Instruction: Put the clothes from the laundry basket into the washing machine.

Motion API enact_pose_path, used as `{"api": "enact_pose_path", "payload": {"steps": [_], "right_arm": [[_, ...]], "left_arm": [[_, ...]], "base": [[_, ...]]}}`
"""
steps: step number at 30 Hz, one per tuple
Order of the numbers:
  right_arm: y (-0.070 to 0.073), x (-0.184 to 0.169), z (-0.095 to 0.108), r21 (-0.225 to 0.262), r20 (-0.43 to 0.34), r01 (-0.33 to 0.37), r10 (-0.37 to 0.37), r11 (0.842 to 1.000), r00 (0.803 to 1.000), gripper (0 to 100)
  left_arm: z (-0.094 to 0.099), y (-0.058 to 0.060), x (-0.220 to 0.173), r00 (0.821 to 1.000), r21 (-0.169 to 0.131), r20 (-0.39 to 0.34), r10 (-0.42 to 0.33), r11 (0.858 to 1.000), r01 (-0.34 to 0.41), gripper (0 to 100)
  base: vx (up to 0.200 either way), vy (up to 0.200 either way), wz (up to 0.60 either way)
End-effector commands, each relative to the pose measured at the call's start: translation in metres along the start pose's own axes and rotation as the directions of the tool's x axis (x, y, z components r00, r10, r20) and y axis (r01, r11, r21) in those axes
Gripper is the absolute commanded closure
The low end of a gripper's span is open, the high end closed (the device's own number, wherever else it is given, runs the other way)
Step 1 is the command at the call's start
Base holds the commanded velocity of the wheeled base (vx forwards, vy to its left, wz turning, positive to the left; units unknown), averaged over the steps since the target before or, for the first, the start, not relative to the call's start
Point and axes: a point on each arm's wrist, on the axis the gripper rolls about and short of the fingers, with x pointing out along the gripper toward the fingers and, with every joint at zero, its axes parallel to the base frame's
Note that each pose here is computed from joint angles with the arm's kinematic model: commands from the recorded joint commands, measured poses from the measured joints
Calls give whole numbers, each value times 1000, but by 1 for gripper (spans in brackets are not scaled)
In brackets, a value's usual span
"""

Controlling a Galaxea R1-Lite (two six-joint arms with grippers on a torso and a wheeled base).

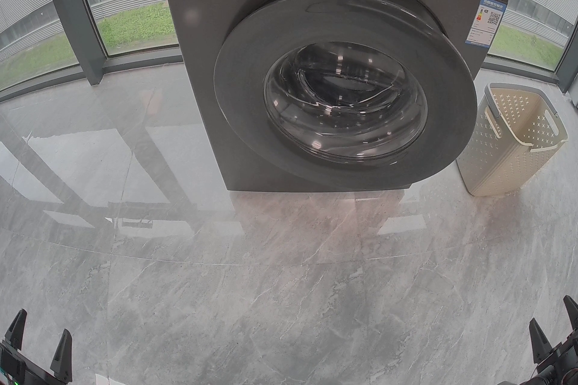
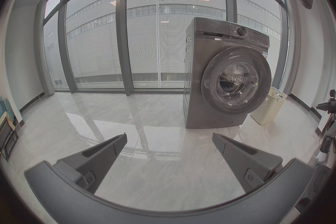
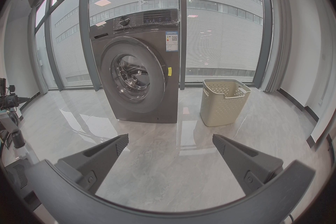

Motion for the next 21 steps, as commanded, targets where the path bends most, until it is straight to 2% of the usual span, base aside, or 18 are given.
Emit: {"api": "enact_pose_path", "payload": {"steps": [1, 2, 8, 12, 14, 16, 17, 18, 21], "right_arm": [[0, -1, -2, 1, 9, -2, 2, 1000, 1000, 0], [0, -1, -2, 2, 9, -2, 2, 1000, 1000, 0], [0, 0, -2, 11, 32, -2, 2, 1000, 999, 0], [0, 0, -2, 12, 34, 1, -1, 1000, 999, 0], [0, -2, 10, 9, 110, -11, 9, 1000, 994, 0], [0, -12, 36, 20, 230, -19, 14, 1000, 973, 0], [0, -15, 46, 27, 244, -31, 23, 999, 969, 0], [0, -14, 48, 28, 230, -38, 31, 999, 973, 0], [1, -1, 49, 34, 86, -111, 107, 993, 990, 0]], "left_arm": [[-5, 0, 1, 1000, 1, -15, 0, 1000, 0, 0], [-5, 0, 1, 1000, 1, -15, 0, 1000, 0, 0], [-5, 0, 1, 1000, -5, -15, 0, 1000, 0, 0], [-5, 0, 1, 1000, -2, -15, -2, 1000, 1, 0], [-5, 0, 1, 1000, -7, -15, -2, 1000, 1, 0], [-5, 0, 1, 1000, -8, -15, -2, 1000, 1, 0], [-5, 0, 1, 1000, -7, -15, -2, 1000, 1, 0], [-5, 0, 1, 1000, -5, -15, -2, 1000, 1, 0], [-5, 0, 1, 1000, -2, -15, -3, 1000, 3, 0]], "base": [[200, 0, 0], [200, 0, 0], [0, 0, 0], [0, -200, 0], [0, -200, 0], [0, -200, 0], [0, -200, 0], [0, -200, 0], [0, -133, 0]]}}
